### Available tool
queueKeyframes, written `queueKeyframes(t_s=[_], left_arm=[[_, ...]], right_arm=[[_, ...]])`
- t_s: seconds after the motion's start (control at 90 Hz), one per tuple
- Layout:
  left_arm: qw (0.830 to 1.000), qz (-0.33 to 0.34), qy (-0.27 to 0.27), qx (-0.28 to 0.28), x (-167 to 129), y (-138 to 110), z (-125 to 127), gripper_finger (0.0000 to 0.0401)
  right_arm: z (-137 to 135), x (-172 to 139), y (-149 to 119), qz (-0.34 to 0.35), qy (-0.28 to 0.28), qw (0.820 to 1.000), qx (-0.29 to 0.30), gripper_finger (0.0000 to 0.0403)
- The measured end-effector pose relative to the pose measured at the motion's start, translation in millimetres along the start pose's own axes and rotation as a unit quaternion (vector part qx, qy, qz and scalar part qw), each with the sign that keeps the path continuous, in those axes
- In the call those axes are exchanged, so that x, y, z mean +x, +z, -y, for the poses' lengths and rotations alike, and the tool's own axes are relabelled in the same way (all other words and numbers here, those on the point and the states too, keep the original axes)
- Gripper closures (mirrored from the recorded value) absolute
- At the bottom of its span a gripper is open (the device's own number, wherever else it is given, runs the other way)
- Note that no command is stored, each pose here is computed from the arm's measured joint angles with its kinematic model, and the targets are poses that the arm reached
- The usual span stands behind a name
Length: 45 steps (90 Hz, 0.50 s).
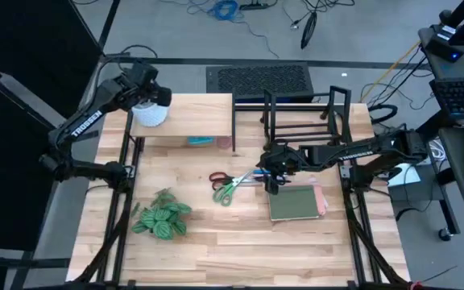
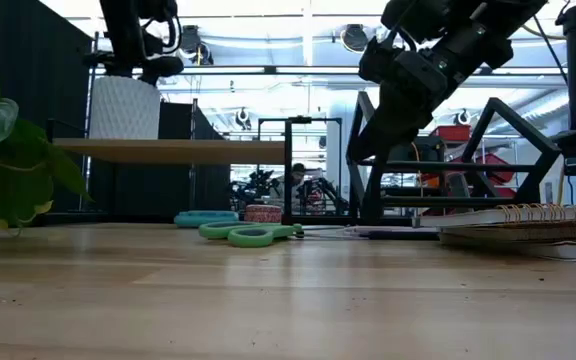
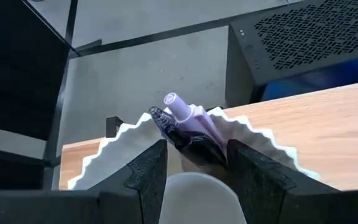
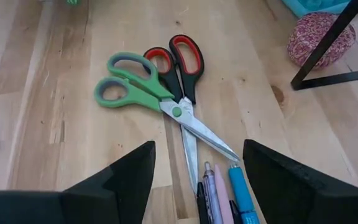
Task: Stock shelves
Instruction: Remove the black pen from the white pen holder
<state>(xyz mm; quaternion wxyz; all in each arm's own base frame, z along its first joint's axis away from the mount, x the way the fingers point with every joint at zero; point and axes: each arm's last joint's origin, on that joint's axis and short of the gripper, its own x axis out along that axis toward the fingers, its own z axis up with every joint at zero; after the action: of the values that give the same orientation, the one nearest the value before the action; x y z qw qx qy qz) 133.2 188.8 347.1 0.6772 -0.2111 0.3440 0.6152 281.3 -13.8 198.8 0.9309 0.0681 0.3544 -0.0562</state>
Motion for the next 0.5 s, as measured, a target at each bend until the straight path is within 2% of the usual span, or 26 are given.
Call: queueKeyframes(t_s=[0.1,0.333,0.5], left_arm=[[1.000,0.004,-0.001,-0.002,2.6,-1.2,1.0,0.0266],[1.000,0.007,-0.003,-0.006,3.9,-1.6,1.9,0.0345],[1.000,0.001,-0.016,-0.003,3.7,-2.3,2.5,0.0362]], right_arm=[[-2.9,-0.1,-0.4,0.000,0.004,1.000,0.001,0.0177],[-5.3,-0.1,-0.7,-0.001,0.007,1.000,0.005,0.0177],[-5.9,-0.2,-0.8,-0.001,0.008,1.000,0.008,0.0177]])
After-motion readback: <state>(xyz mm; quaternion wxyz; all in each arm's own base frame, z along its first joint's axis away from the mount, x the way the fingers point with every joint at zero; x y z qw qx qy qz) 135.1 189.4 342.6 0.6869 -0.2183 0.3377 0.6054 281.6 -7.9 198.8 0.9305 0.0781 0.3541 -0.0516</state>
